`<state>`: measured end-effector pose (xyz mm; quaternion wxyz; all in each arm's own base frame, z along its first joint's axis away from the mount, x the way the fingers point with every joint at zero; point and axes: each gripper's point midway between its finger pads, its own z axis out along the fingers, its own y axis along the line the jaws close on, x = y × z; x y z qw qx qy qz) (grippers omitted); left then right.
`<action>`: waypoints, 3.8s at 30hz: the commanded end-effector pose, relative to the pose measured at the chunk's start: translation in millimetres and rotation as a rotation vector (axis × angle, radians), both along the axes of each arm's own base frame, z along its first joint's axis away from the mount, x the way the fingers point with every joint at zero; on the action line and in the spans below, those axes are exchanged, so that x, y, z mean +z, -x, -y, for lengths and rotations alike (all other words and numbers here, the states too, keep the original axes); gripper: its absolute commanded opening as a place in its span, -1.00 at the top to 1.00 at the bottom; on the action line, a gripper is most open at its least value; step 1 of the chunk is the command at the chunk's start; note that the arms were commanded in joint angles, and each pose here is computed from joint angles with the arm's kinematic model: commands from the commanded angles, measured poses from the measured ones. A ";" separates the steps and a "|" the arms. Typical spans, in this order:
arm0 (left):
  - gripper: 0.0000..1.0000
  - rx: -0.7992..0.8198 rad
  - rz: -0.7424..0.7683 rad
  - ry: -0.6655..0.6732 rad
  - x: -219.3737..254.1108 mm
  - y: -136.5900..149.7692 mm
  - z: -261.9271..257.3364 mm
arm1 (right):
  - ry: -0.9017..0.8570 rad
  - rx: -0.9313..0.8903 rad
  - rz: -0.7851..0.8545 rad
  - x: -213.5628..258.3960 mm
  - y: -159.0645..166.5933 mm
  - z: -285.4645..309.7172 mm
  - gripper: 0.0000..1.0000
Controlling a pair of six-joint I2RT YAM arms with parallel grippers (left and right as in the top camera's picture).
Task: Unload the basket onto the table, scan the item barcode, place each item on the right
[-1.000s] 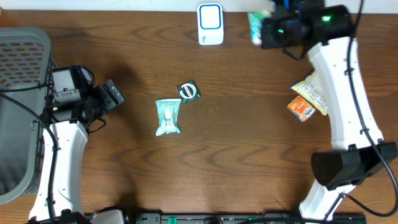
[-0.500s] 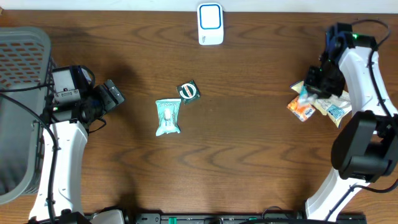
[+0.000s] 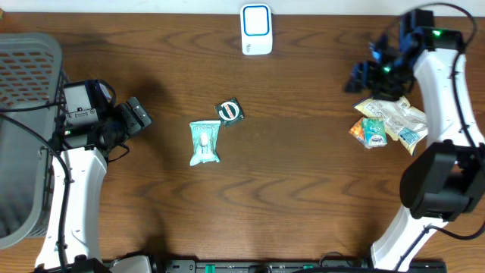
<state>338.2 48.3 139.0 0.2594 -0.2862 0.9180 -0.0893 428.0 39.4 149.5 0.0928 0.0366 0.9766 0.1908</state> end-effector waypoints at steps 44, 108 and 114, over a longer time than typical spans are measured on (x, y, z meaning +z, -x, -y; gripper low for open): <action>-0.95 0.002 -0.001 -0.013 1.0 0.0 -3.2 | 0.045 0.213 0.084 -145.2 14.9 -244.7 -0.16; -0.96 0.002 -0.001 -0.013 1.0 0.0 -3.2 | -0.012 0.212 -0.041 -95.3 25.0 -157.2 0.98; -0.95 0.002 -0.001 -0.013 1.0 0.0 -3.2 | 0.065 0.275 -0.038 -91.5 36.9 -154.3 0.81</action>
